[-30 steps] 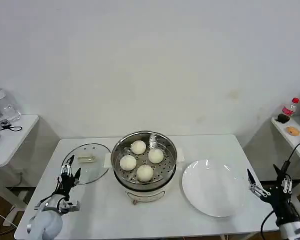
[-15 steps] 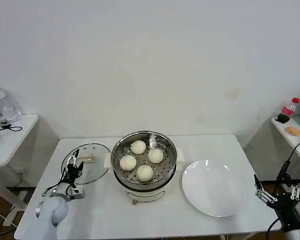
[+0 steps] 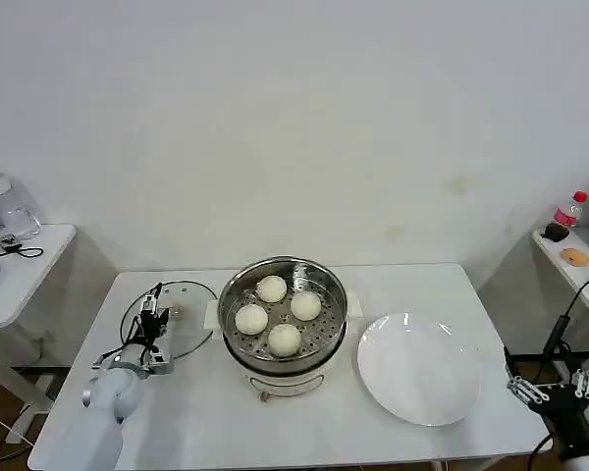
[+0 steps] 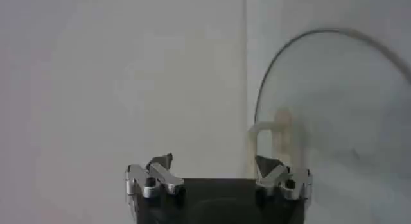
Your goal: Take steamed baozi put them in steamer then cover it.
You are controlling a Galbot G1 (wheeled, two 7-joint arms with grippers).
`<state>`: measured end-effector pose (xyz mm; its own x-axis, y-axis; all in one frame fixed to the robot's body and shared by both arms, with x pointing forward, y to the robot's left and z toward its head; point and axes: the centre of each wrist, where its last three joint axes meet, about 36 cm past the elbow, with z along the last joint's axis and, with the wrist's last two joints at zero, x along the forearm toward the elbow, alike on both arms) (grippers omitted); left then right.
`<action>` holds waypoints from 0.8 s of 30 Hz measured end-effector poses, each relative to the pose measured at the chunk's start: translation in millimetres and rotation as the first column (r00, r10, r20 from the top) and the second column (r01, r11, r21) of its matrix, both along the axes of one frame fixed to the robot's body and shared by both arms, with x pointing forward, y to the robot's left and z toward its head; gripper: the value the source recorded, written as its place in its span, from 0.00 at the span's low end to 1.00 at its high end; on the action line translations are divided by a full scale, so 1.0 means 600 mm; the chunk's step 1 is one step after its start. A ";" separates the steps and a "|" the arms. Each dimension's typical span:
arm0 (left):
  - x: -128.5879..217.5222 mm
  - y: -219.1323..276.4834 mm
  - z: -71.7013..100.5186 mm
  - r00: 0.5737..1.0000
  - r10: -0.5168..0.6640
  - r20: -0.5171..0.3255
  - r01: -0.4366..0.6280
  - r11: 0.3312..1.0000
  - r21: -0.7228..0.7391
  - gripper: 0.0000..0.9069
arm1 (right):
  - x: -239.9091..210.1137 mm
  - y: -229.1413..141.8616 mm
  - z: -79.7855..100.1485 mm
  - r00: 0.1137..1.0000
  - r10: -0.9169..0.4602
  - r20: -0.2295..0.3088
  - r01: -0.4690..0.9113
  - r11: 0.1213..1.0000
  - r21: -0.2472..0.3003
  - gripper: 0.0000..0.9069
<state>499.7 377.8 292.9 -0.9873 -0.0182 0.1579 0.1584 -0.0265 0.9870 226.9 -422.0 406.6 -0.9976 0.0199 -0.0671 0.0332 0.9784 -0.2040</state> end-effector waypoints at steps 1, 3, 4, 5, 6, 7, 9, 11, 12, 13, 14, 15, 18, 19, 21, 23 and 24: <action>0.003 0.000 -0.001 1.000 0.001 0.000 -0.001 1.000 0.001 1.00 | 0.000 -0.001 -0.001 1.000 -0.001 -0.001 0.001 1.000 0.000 1.00; 0.009 0.001 -0.002 1.000 0.002 0.000 -0.002 1.000 0.004 1.00 | -0.001 -0.002 -0.002 1.000 -0.004 -0.002 0.004 1.000 0.000 1.00; 0.013 0.001 -0.002 1.000 0.003 0.000 -0.003 1.000 0.005 1.00 | -0.002 -0.003 -0.002 1.000 -0.005 -0.003 0.005 1.000 0.000 1.00; 0.016 0.001 -0.002 1.000 0.004 0.000 -0.004 1.000 0.007 1.00 | -0.003 -0.003 -0.003 1.000 -0.007 -0.004 0.007 1.000 0.000 1.00; 0.019 0.002 -0.003 1.000 0.006 0.000 -0.006 1.000 0.009 1.00 | -0.004 -0.004 -0.004 1.000 -0.008 -0.005 0.008 1.000 0.001 1.00; 0.021 0.003 -0.003 1.000 0.008 -0.001 -0.008 1.000 0.011 1.00 | -0.006 -0.005 -0.005 1.000 -0.009 -0.006 0.009 1.000 0.000 1.00; 0.027 0.007 -0.003 1.000 0.011 -0.002 -0.011 1.000 0.015 1.00 | -0.008 -0.006 -0.005 1.000 -0.010 -0.008 0.010 1.000 -0.002 1.00; 0.031 0.010 -0.003 1.000 0.015 -0.004 -0.015 1.000 0.018 1.00 | -0.009 -0.008 -0.004 1.000 -0.014 -0.006 0.014 1.000 -0.001 1.00; 0.032 0.011 -0.003 1.000 0.017 -0.006 -0.017 1.000 0.019 1.00 | -0.009 -0.009 -0.004 1.000 -0.015 -0.005 0.015 1.000 -0.001 1.00; 0.034 0.013 -0.004 1.000 0.019 -0.007 -0.019 1.000 0.020 0.64 | -0.009 -0.008 -0.004 1.000 -0.015 -0.005 0.015 1.000 -0.001 1.00; 0.035 0.014 -0.005 1.000 0.020 -0.009 -0.020 1.000 0.021 0.39 | -0.009 -0.008 -0.004 1.000 -0.016 -0.005 0.016 1.000 0.000 1.00; 0.036 0.015 -0.006 1.000 0.021 -0.011 -0.021 1.000 0.022 0.00 | -0.009 -0.008 -0.004 1.000 -0.016 -0.004 0.016 1.000 0.000 1.00; 0.036 0.018 -0.009 1.000 0.019 -0.013 -0.019 1.000 0.021 0.00 | -0.009 -0.008 -0.004 1.000 -0.017 -0.004 0.017 1.000 0.001 1.00; 0.036 0.018 -0.009 1.000 0.020 -0.013 -0.020 1.000 0.020 0.00 | -0.009 -0.008 -0.004 1.000 -0.017 -0.003 0.017 1.000 0.002 1.00; 0.036 0.019 -0.011 1.000 0.018 -0.014 -0.018 1.000 0.018 0.00 | -0.009 -0.007 -0.004 1.000 -0.017 -0.003 0.017 1.000 0.002 1.00; 0.036 0.018 -0.012 1.000 0.015 -0.013 -0.015 1.000 0.015 0.00 | -0.010 -0.007 -0.005 1.000 -0.017 -0.002 0.017 1.000 0.003 1.00; 0.036 0.018 -0.012 1.000 0.013 -0.010 -0.013 1.000 0.013 0.00 | -0.010 -0.007 -0.005 1.000 -0.017 -0.001 0.017 1.000 0.003 1.00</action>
